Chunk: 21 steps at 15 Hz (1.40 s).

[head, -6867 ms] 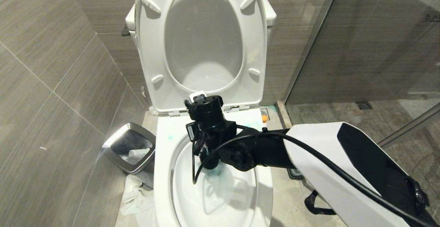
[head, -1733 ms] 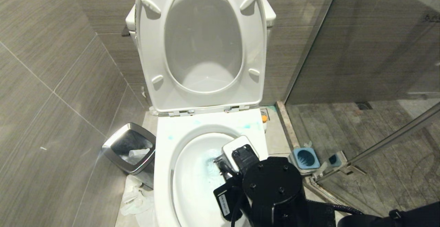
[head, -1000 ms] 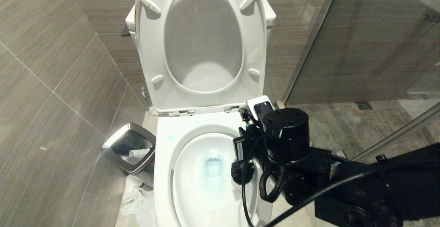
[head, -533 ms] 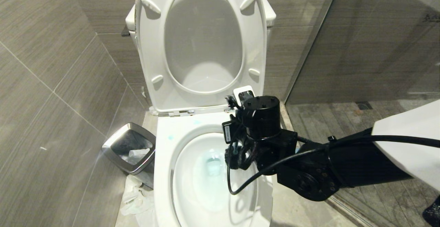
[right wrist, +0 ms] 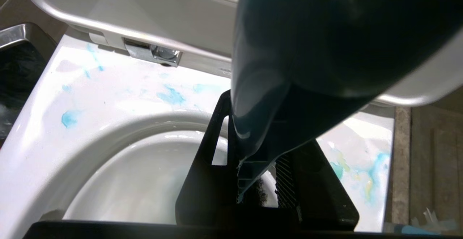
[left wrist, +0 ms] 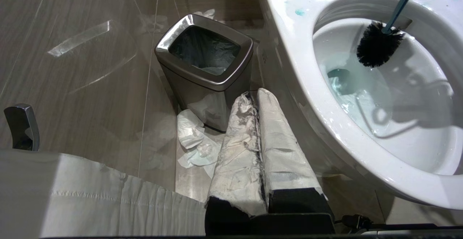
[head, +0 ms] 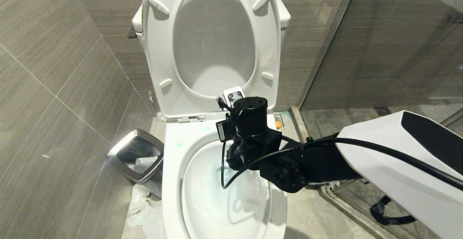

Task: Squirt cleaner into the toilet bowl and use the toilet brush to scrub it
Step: Scrub the toilet bowl

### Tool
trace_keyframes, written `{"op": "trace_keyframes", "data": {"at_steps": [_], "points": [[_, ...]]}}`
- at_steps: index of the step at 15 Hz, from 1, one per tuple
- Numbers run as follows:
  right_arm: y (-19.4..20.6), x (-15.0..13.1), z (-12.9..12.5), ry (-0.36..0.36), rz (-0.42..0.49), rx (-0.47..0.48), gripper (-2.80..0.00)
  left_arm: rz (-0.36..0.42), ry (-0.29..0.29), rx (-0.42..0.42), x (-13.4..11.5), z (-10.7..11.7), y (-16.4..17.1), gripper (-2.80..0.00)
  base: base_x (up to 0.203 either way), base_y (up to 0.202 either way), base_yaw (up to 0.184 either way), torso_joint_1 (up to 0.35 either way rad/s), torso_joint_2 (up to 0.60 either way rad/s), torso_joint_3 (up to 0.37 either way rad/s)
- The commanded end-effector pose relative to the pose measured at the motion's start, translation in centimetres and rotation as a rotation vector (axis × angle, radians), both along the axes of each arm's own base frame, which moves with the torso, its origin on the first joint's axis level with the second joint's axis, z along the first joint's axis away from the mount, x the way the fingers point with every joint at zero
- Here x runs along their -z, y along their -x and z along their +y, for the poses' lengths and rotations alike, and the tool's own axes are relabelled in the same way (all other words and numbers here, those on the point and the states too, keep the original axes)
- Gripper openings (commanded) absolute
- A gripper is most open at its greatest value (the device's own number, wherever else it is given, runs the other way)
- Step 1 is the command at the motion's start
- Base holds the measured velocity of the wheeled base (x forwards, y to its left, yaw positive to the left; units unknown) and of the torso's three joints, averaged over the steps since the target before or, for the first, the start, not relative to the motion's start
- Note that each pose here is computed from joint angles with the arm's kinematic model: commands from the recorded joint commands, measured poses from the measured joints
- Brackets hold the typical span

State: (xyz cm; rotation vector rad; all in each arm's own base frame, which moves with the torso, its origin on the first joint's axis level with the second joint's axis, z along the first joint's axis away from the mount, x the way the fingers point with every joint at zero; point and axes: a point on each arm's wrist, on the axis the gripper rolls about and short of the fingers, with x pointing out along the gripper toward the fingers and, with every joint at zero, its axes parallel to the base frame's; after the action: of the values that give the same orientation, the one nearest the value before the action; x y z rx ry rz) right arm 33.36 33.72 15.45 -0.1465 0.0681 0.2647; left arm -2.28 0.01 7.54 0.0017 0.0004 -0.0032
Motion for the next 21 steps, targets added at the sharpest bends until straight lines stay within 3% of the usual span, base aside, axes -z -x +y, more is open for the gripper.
{"op": "trace_keyframes", "data": {"at_steps": [1, 9, 21], "points": [[-1.1, 1.2, 1.3, 0.010, 0.002, -0.002, -2.80, 0.000, 0.000, 0.000, 0.0, 0.0, 0.0, -2.80, 0.000, 0.000, 0.000, 0.000, 0.00, 0.000], [-3.4, 0.8, 4.5, 0.004, -0.023, -0.026, -2.80, 0.000, 0.000, 0.000, 0.0, 0.0, 0.0, -2.80, 0.000, 0.000, 0.000, 0.000, 0.00, 0.000], [0.9, 1.3, 8.6, -0.031, -0.045, -0.152, -2.80, 0.000, 0.000, 0.000, 0.0, 0.0, 0.0, -2.80, 0.000, 0.000, 0.000, 0.000, 0.00, 0.000]]}}
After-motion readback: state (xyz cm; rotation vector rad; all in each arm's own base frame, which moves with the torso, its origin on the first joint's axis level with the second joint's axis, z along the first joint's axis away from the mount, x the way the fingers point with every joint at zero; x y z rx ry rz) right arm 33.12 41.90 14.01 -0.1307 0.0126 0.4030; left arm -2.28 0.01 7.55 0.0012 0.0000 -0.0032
